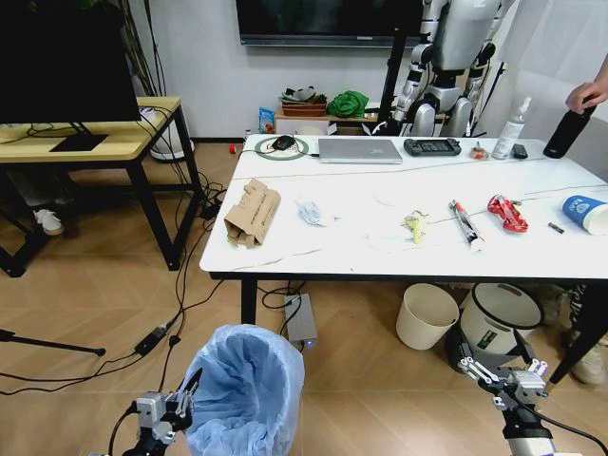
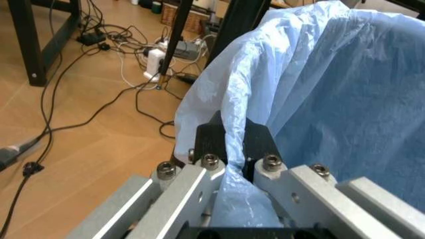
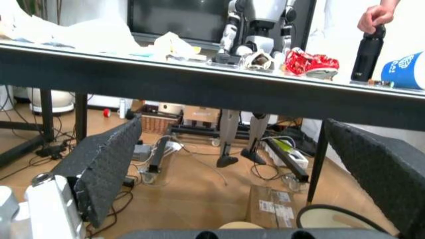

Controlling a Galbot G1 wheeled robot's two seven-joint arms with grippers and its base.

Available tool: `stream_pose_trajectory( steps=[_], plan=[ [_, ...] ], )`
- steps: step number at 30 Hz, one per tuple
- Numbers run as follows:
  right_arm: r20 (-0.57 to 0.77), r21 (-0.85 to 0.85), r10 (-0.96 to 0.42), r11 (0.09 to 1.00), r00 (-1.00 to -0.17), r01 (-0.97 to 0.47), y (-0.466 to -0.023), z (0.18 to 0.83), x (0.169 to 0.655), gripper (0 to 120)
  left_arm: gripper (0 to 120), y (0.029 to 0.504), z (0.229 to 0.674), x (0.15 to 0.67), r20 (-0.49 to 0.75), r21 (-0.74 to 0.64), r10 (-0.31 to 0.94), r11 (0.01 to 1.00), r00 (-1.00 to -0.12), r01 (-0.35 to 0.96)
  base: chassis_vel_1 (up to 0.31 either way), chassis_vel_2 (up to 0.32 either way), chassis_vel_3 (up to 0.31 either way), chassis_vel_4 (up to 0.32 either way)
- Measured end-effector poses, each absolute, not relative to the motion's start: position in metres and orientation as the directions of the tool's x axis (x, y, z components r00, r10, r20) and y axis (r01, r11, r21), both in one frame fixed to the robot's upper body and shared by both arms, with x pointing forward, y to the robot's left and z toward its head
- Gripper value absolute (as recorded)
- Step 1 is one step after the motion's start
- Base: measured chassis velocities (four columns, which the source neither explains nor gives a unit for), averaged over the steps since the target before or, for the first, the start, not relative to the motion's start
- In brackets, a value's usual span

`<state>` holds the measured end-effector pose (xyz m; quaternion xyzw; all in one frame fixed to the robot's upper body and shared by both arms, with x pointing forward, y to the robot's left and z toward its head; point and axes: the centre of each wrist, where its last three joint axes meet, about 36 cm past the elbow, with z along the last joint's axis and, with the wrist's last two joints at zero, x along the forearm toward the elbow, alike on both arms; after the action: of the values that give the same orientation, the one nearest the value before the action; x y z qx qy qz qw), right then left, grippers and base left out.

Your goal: Pick up the trash bin and place the trash from the table into it.

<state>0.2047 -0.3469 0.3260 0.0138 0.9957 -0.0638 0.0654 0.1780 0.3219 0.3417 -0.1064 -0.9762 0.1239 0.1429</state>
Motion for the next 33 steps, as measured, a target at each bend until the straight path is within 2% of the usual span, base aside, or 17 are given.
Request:
stream_pose_trajectory(
  steps=[33],
  plan=[
    [-0.137,-0.123,0.007,0.992,-0.991,0.024,-0.3426,0.3300,0.2065,100,0,0.3194,0.3456,0.1775,0.242,-0.274,0.251,0.944,-0.937,0.183,0.000,0.000,0.000,0.000]
  ],
)
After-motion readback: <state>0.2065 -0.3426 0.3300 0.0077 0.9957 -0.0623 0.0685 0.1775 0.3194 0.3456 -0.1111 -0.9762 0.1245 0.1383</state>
